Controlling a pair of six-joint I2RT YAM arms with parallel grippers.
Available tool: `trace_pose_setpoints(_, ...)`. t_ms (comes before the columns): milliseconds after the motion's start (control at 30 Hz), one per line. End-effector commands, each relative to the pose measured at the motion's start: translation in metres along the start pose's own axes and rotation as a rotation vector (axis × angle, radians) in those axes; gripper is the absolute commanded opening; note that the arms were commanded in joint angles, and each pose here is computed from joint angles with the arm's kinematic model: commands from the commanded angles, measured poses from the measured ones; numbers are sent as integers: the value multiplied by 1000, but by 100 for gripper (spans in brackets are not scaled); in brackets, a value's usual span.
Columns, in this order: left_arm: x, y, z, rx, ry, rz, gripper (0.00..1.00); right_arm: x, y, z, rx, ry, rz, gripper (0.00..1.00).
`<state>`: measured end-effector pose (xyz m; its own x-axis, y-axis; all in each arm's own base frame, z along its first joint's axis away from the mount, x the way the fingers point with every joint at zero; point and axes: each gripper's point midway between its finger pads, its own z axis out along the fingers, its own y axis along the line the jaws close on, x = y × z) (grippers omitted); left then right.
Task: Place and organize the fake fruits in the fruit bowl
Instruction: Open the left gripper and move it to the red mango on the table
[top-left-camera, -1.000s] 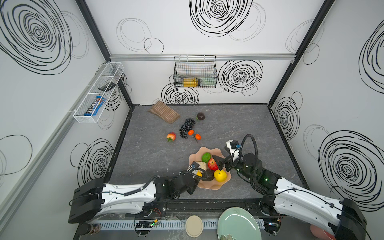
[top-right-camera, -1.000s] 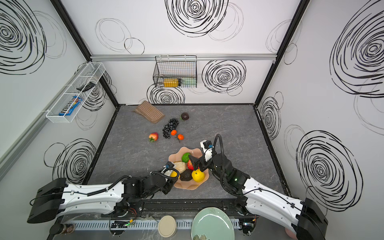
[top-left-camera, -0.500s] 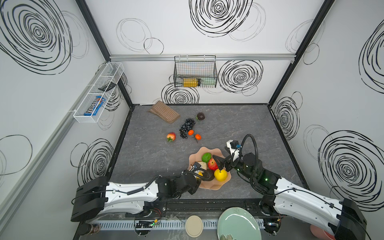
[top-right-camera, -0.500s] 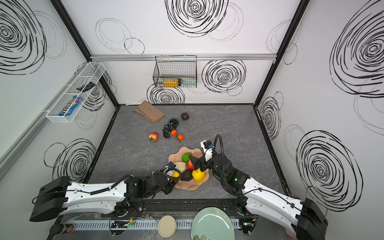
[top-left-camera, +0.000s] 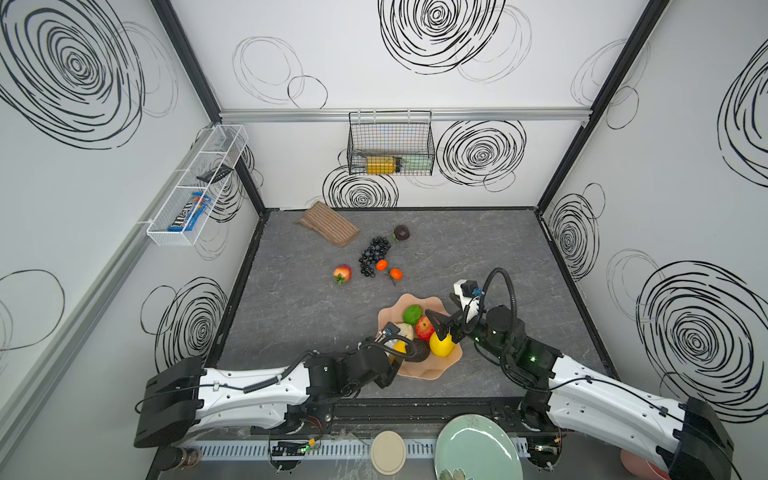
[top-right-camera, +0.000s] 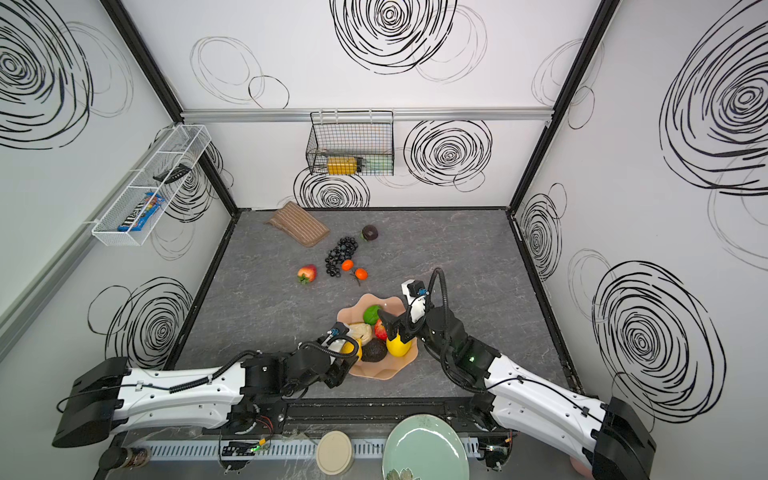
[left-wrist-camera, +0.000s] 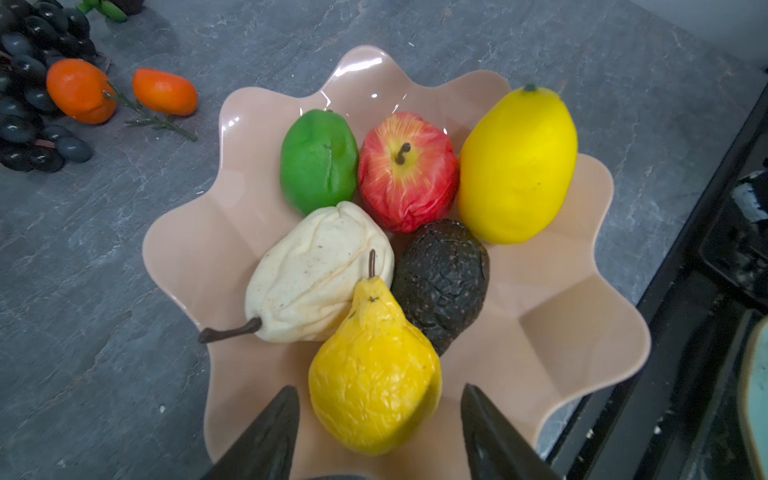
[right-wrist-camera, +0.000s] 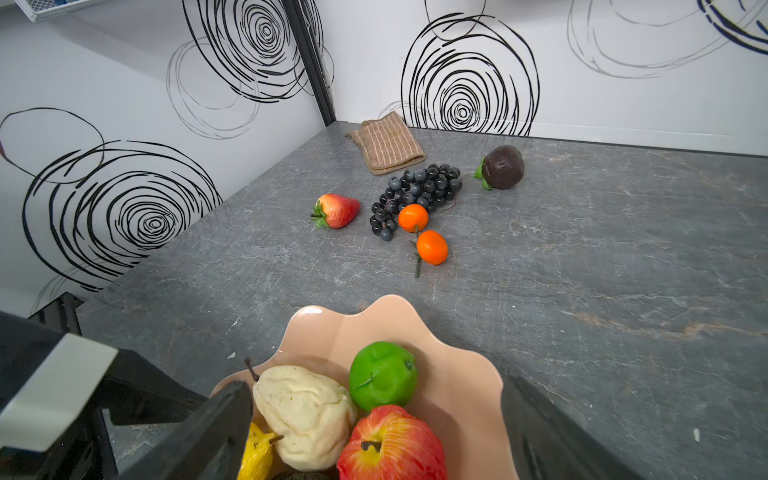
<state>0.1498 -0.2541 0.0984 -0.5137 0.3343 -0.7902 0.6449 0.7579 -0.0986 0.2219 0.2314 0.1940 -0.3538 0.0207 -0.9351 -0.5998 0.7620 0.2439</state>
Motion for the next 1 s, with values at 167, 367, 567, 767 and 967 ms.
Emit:
trace_pose_setpoints(167,-85,15,-43,-14,-264,-83,71,-15,-16,-5,90,-30,51,97)
trace_pose_setpoints(367,-149,92,-59,-124,-403,-314,72,-26,-30,-10,163,-50,112,97)
trace_pose_setpoints(567,-157,163,-41,-310,-345,-452,72,-26,-35,-14,164,-32,153,97)
trace_pose_setpoints(767,-139,224,-16,-498,-236,-538,76,-20,-42,-18,166,-20,185,97)
trace_pose_setpoints(967,-111,279,16,-657,-67,-557,81,-12,-46,-18,148,-2,233,97)
